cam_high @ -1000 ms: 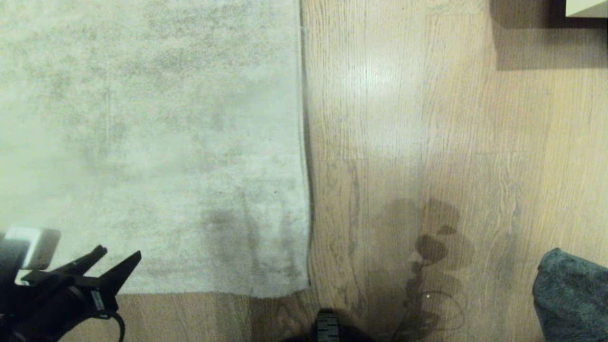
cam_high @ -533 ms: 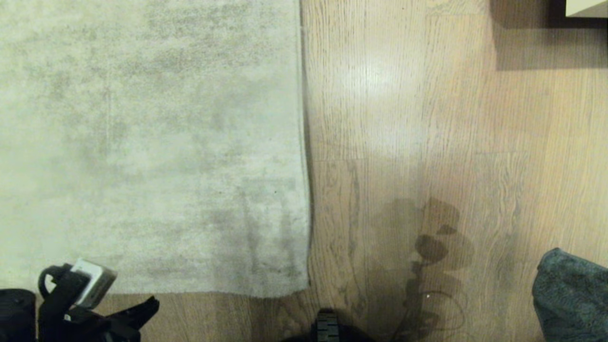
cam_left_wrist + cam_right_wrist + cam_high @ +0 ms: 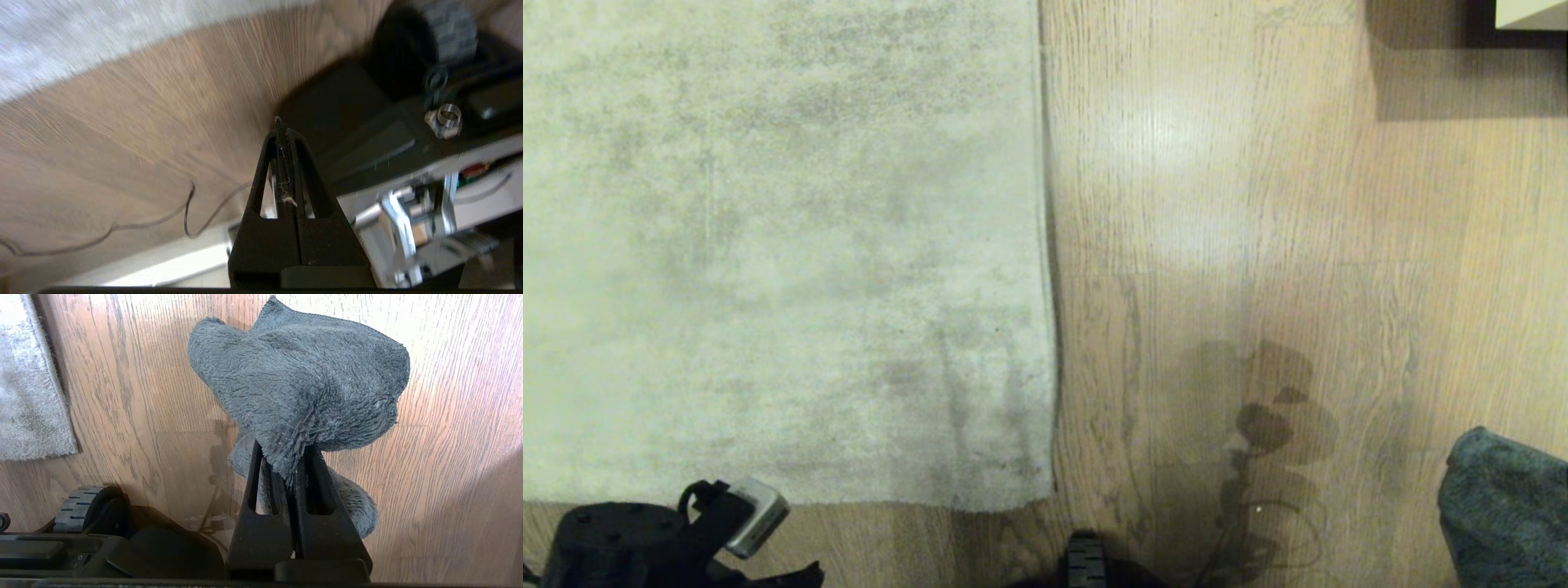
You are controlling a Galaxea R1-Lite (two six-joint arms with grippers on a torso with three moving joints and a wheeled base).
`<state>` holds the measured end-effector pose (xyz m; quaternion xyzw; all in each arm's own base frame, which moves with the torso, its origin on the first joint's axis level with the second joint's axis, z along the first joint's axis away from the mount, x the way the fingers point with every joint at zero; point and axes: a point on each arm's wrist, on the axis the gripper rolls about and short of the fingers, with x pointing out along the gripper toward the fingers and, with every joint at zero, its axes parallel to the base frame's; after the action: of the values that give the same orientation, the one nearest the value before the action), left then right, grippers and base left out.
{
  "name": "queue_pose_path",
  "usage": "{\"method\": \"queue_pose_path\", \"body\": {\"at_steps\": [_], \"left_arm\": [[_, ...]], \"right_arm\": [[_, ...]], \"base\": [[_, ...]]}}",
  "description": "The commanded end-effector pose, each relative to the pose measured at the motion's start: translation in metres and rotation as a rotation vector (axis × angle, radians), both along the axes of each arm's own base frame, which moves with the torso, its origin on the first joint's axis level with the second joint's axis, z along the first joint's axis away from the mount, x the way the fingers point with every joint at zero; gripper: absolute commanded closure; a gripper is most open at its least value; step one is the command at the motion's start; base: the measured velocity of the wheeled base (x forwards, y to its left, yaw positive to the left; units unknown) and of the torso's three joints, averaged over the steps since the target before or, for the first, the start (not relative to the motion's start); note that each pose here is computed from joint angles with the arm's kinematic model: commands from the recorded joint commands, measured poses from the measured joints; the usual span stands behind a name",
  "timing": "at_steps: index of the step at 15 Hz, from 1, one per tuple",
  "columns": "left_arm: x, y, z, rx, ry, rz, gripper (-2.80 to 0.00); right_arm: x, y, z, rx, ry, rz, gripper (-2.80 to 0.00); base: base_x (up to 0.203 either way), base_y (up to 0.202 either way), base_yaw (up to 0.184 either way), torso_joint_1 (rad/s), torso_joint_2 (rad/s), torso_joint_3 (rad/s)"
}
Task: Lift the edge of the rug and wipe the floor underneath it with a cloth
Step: Lay down the carpet
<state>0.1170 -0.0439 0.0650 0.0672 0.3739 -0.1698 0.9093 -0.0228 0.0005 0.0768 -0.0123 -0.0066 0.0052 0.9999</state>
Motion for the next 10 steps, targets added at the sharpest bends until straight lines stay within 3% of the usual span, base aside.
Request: {"method": "queue_pose_path", "body": {"at_steps": [1,6,10], "left_arm": [[0.002,-0.002,-0.007,0.02,0.054,-0.01,0.0],[0.008,-0.007,-0.016,0.043,0.097,-0.028,0.0],[0.026,-0.014,-0.023,0.047,0.064,-0.036,0.0]], "right_arm": [[0.0,0.0,0.0,-0.001,0.001,0.0,0.0],[0.0,0.0,0.0,-0.002,0.001,0.0,0.0],[0.0,0.0,0.0,-0.002,0.001,0.0,0.0]], "base": [[0.0,0.0,0.0,0.0,0.0,0.0],[0.0,0.0,0.0,0.0,0.0,0.0],[0.0,0.0,0.0,0.0,0.0,0.0]]}}
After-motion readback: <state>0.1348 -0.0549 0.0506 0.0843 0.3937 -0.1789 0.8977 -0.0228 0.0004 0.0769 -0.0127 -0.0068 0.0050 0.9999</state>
